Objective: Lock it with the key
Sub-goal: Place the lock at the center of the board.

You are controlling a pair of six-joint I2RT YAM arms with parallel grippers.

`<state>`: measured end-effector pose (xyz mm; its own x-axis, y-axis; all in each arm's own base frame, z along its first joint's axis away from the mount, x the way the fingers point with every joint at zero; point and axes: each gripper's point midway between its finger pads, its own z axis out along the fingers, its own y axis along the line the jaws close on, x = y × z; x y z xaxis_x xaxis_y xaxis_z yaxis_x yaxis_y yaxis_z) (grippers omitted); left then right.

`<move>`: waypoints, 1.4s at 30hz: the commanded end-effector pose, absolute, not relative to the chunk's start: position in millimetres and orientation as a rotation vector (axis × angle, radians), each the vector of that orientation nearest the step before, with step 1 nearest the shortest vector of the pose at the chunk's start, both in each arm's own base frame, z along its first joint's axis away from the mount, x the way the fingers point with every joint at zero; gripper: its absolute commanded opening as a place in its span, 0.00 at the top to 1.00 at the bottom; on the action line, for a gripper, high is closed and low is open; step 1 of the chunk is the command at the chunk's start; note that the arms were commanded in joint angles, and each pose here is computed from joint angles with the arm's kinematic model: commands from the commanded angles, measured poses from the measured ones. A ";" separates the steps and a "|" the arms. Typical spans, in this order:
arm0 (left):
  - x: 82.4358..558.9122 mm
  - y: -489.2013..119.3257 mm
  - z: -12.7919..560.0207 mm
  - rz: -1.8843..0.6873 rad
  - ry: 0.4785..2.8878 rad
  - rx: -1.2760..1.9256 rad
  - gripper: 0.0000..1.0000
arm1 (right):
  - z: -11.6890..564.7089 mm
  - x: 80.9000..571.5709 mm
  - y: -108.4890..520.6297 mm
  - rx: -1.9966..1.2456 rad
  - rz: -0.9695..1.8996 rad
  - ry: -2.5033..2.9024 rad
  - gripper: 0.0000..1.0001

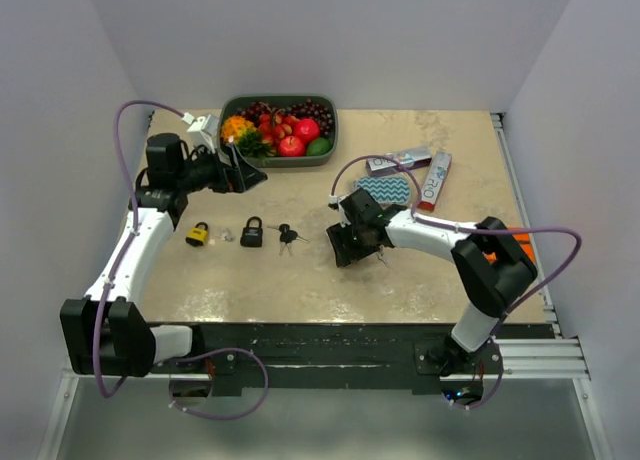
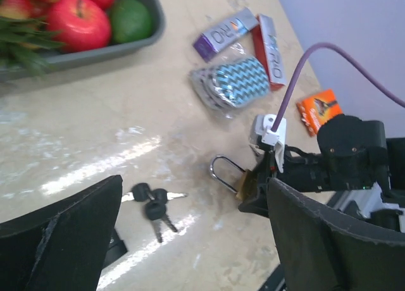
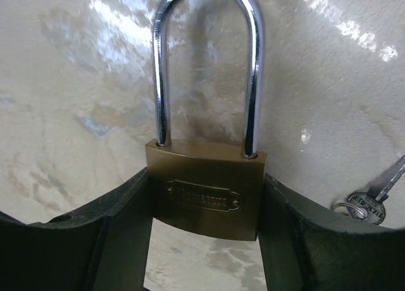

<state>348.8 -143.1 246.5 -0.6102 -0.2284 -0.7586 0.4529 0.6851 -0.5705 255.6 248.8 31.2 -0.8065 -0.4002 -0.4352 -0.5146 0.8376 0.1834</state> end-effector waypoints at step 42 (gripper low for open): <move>331.0 -105.4 236.3 -0.873 2.134 0.224 0.01 | 175.5 294.1 278.4 -0.411 0.606 2.319 0.01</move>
